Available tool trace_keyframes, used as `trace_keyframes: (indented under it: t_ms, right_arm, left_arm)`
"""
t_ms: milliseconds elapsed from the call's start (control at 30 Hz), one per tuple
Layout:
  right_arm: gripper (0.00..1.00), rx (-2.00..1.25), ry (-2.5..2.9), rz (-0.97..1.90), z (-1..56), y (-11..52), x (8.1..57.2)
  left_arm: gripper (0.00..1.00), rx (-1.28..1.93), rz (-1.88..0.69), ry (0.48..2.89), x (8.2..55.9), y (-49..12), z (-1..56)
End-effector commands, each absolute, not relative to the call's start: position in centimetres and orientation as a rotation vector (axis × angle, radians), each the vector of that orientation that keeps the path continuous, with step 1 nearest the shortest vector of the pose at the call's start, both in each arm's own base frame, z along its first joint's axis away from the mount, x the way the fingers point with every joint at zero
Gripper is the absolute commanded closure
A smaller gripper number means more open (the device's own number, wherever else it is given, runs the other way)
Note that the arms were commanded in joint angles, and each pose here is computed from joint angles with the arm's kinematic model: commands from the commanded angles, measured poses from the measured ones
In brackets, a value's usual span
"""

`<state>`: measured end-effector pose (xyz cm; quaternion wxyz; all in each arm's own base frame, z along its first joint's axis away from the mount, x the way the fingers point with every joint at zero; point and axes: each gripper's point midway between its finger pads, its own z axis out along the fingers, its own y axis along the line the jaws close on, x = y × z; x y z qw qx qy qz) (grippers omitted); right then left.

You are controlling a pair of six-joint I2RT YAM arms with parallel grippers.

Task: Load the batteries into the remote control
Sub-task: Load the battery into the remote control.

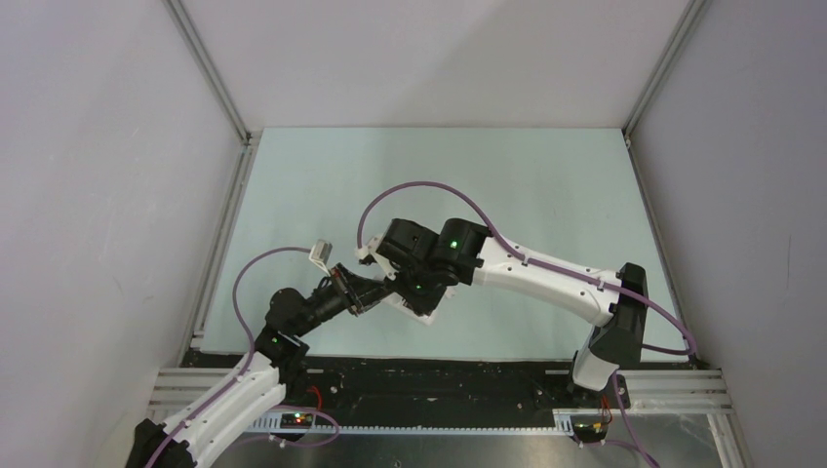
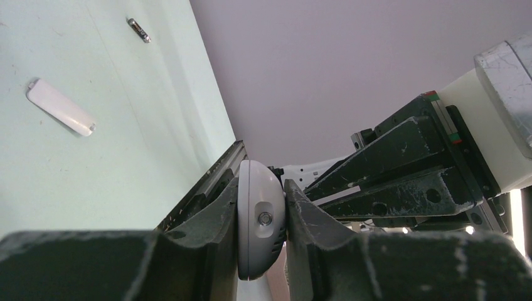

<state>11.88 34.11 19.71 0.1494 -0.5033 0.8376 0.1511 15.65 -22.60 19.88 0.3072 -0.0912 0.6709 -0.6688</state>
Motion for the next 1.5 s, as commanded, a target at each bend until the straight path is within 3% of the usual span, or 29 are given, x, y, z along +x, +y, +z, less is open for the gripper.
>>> trace_keyframes:
  t_ms: [0,767,1033,1200,1467]
  right_arm:
    - [1.0,-1.378,2.323,0.535,20.9,36.9,12.7]
    - [0.97,-1.269,2.165,0.608,21.9,36.9,13.0]
    - [1.0,-1.255,2.126,0.564,22.1,36.5,13.3]
    - [0.91,-1.242,2.103,0.563,22.6,36.1,13.2]
    - [0.85,-1.205,2.072,0.551,23.5,35.4,13.6]
  left_arm:
    - [1.0,-0.193,-1.804,1.676,15.5,-22.5,22.2]
    - [1.0,-0.247,-1.916,1.588,14.8,-22.0,25.8]
    - [1.0,-0.276,-1.966,1.543,14.6,-21.7,27.5]
    - [1.0,-0.289,-1.997,1.505,14.4,-21.4,28.9]
    - [1.0,-0.307,-2.018,1.484,14.4,-21.3,29.6]
